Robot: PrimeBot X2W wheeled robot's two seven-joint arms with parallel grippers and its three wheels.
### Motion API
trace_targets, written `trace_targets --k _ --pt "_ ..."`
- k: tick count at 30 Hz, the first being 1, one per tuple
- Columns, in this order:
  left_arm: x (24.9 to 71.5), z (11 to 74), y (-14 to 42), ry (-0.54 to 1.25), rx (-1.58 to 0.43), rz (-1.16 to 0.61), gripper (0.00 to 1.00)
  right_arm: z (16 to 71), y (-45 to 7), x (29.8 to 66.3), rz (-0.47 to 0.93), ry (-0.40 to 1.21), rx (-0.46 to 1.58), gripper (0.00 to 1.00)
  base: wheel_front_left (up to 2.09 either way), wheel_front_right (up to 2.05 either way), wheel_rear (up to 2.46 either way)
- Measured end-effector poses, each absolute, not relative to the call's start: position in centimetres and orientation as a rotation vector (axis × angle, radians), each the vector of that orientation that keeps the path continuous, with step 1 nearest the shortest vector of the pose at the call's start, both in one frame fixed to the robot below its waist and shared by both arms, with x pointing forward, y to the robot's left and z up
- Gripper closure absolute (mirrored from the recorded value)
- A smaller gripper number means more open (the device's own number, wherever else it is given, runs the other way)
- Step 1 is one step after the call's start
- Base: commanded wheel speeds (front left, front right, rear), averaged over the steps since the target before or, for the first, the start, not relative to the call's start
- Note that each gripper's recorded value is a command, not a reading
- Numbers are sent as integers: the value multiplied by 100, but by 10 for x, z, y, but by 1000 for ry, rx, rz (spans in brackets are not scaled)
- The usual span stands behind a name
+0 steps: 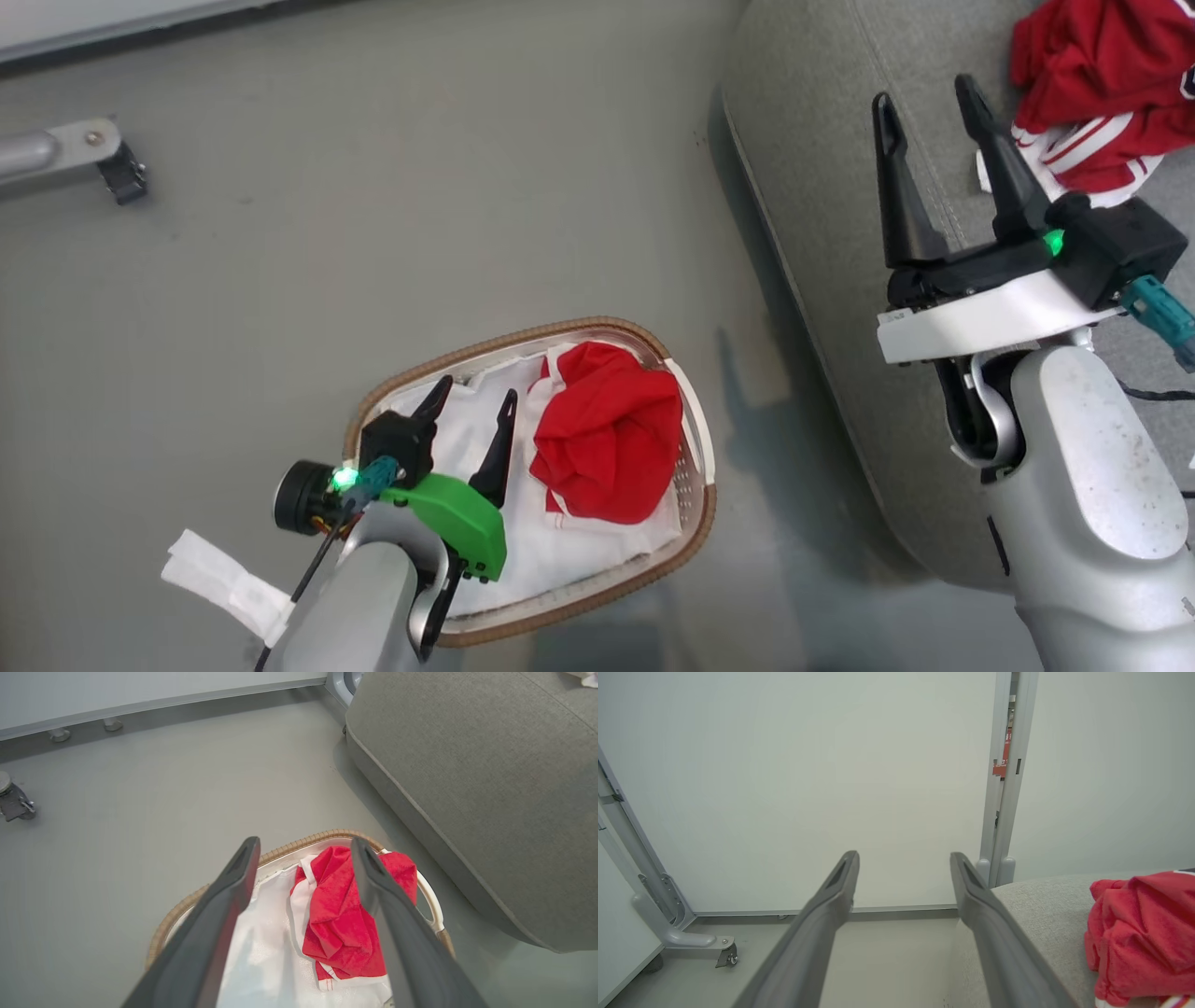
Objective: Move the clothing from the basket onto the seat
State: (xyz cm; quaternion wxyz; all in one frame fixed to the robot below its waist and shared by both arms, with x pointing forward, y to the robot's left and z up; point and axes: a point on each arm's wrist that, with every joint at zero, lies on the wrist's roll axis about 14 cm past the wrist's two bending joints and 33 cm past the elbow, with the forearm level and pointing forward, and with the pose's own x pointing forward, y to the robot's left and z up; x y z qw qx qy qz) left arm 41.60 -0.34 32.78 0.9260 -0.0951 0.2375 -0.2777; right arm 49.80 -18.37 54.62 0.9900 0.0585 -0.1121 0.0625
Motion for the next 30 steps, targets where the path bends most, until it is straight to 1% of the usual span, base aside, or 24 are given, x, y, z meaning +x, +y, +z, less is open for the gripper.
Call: trace_targets --k 4,10,15,21,24,30 --pt "416 297 -23 566 -162 -645 0 542 -196 509 89 -238 147 0 0 0 0" --pt "410 257 -52 664 -133 -767 0 526 -197 525 94 -229 129 0 0 0 0" --pt "402 222 -65 727 -49 -871 0 512 -199 538 92 -221 119 0 0 0 0" --pt "392 185 -74 791 15 -964 0 481 -203 549 80 -173 118 0 0 0 0" --pt "386 166 -73 825 48 -996 0 464 -204 552 76 -144 114 0 0 0 0" --pt "390 139 -70 865 58 -997 0 432 -209 555 56 -81 109 0 0 0 0"
